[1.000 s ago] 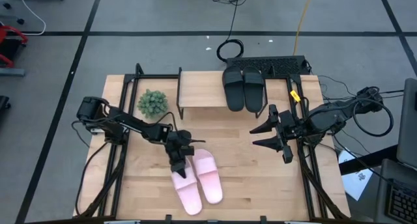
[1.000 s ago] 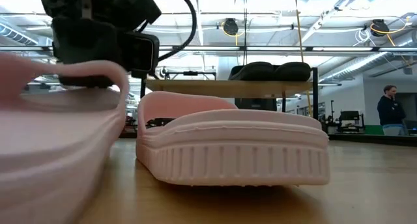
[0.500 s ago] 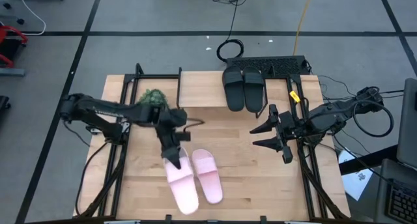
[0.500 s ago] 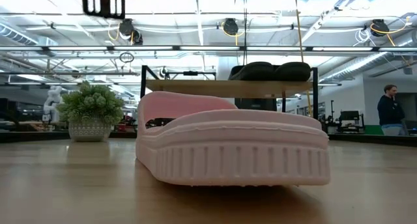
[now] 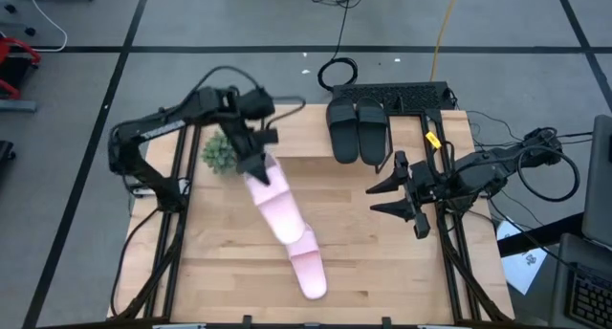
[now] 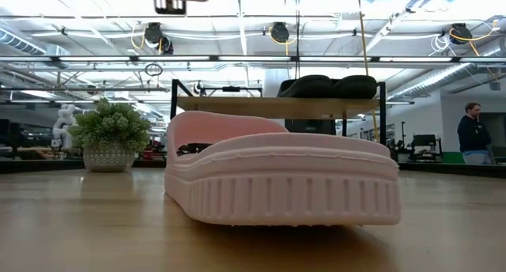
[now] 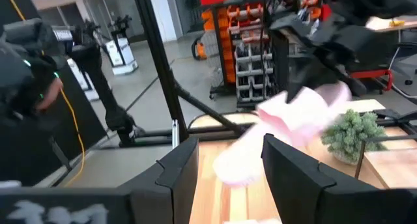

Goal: Pick and place slides into the shelf
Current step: Put the left pink slipper on the shelf

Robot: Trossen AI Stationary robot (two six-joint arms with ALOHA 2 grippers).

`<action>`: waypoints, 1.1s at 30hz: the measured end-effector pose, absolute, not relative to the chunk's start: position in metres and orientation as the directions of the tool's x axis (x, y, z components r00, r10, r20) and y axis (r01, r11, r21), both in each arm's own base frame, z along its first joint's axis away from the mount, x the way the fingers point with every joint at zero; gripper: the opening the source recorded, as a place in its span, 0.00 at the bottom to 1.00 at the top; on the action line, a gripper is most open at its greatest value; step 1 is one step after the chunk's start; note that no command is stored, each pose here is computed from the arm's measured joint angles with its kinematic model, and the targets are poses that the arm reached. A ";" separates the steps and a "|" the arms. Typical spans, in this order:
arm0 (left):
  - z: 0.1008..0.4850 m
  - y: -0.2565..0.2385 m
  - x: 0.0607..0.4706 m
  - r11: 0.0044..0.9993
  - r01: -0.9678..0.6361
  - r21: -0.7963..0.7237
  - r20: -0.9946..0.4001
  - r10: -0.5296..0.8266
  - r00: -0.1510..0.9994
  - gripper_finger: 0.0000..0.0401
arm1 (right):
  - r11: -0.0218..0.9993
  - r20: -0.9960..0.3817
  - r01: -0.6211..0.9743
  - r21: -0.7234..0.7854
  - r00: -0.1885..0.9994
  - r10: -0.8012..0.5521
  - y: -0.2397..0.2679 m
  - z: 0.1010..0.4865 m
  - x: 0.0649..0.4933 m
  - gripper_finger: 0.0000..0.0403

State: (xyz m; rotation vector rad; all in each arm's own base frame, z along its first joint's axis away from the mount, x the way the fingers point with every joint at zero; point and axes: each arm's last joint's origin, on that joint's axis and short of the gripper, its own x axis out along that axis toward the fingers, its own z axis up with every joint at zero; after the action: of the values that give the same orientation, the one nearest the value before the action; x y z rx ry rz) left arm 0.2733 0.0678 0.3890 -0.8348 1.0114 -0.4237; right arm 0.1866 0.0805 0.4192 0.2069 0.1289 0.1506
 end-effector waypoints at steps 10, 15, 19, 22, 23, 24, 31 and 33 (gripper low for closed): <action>0.365 0.154 0.292 0.670 -0.070 -0.739 -0.613 -0.627 0.481 0.00 | 0.966 -0.037 -0.102 0.236 0.993 0.114 0.073 0.426 0.193 0.40; 0.364 0.196 0.298 0.645 -0.064 -0.762 -0.561 -0.606 0.564 0.00 | 0.966 -0.053 -0.074 0.247 0.995 0.090 0.070 0.423 0.199 0.40; 0.379 0.213 0.290 0.671 -0.063 -0.738 -0.554 -0.551 0.624 0.00 | 0.971 -0.069 -0.049 0.233 0.995 0.067 0.067 0.420 0.205 0.40; 0.388 0.221 0.282 0.701 -0.046 -0.712 -0.550 -0.516 0.657 0.00 | 0.978 -0.087 -0.038 0.207 0.995 0.057 0.066 0.417 0.209 0.40; 0.388 0.224 0.280 0.706 -0.055 -0.706 -0.557 -0.506 0.659 0.00 | 0.980 -0.090 -0.035 0.198 0.995 0.053 0.066 0.416 0.210 0.40; 0.387 0.226 0.280 0.708 -0.064 -0.704 -0.562 -0.500 0.659 0.00 | 0.981 -0.091 -0.032 0.193 0.995 0.050 0.065 0.416 0.211 0.40; 0.389 0.221 0.283 0.695 -0.081 -0.715 -0.565 -0.506 0.652 0.00 | 0.982 -0.098 -0.020 0.189 0.994 0.039 0.063 0.415 0.211 0.40; 0.389 0.214 0.288 0.695 -0.065 -0.716 -0.565 -0.523 0.638 0.00 | 0.981 -0.098 -0.020 0.191 0.994 0.039 0.063 0.415 0.211 0.40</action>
State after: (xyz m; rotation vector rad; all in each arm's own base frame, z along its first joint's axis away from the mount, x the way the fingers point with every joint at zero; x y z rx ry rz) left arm 0.2883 0.2136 0.3886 -0.7759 0.8539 -0.2931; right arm 0.2113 0.0629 0.4155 0.1909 0.1014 0.0295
